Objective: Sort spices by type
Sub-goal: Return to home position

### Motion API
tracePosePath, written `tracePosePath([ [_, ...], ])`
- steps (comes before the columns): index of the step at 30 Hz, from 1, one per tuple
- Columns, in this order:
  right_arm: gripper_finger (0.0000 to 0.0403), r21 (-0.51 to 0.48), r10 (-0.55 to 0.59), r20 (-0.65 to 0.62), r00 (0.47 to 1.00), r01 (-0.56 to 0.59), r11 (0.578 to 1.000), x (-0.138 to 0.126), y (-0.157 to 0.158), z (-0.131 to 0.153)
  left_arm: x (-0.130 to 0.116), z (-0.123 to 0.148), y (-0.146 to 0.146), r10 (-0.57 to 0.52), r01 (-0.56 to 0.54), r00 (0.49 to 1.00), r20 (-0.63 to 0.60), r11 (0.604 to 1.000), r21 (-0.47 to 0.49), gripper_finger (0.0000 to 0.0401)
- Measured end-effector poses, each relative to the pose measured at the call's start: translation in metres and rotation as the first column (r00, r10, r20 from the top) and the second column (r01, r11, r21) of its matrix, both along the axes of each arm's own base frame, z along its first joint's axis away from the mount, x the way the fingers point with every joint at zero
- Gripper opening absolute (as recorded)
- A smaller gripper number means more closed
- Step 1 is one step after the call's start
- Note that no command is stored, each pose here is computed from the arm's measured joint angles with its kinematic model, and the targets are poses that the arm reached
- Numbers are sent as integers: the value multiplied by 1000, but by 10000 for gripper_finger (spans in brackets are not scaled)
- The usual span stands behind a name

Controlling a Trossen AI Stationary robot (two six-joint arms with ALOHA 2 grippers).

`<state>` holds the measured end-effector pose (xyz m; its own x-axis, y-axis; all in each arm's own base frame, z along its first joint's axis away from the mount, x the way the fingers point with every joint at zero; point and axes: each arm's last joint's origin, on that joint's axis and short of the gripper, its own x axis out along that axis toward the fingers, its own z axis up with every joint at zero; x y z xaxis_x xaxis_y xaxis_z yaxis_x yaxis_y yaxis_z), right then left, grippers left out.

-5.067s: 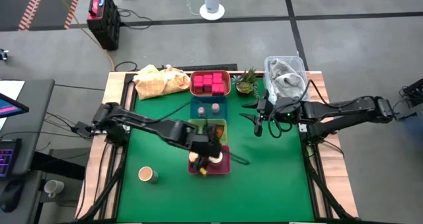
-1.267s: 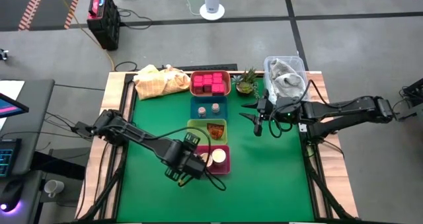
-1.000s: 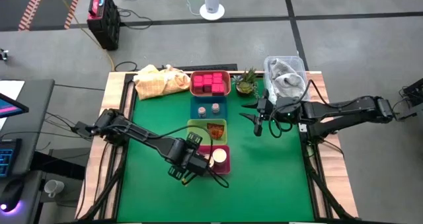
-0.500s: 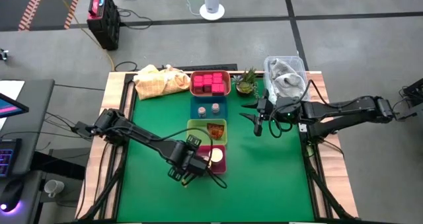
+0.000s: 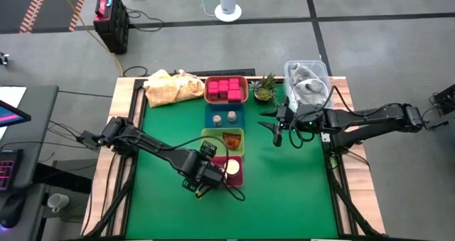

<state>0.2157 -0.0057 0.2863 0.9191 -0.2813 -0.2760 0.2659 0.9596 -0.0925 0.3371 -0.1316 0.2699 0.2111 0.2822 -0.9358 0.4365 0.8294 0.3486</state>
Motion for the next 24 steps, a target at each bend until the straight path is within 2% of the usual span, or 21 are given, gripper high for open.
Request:
tracePosePath([
  [3, 182, 0, 0, -3, 1000, 0, 1000, 0, 0, 0, -6, 12, 4, 46, -47, 998, 34, 999, 27, 366],
  [6, 182, 0, 3, -4, 1000, -3, 1000, 0, 1, 0, -15, 25, 9, 83, -81, 990, 111, 996, -20, 360],
  [11, 182, -32, 71, -25, 997, -71, 997, -7, 10, -12, -35, 35, 17, 129, -102, 960, 250, 988, -118, 353],
  [16, 171, -36, 75, 113, 991, -72, 997, -36, 10, -9, -68, 41, 33, 222, -135, 878, 424, 965, -225, 351],
  [20, 161, 7, 70, 201, 977, -73, 997, -67, 9, -15, -95, 29, 45, 280, -143, 805, 523, 947, -287, 351],
  [24, 158, 1, 89, 297, 951, -93, 996, -94, 9, -22, -115, 6, 57, 321, -118, 728, 605, 929, -351, 351],
])
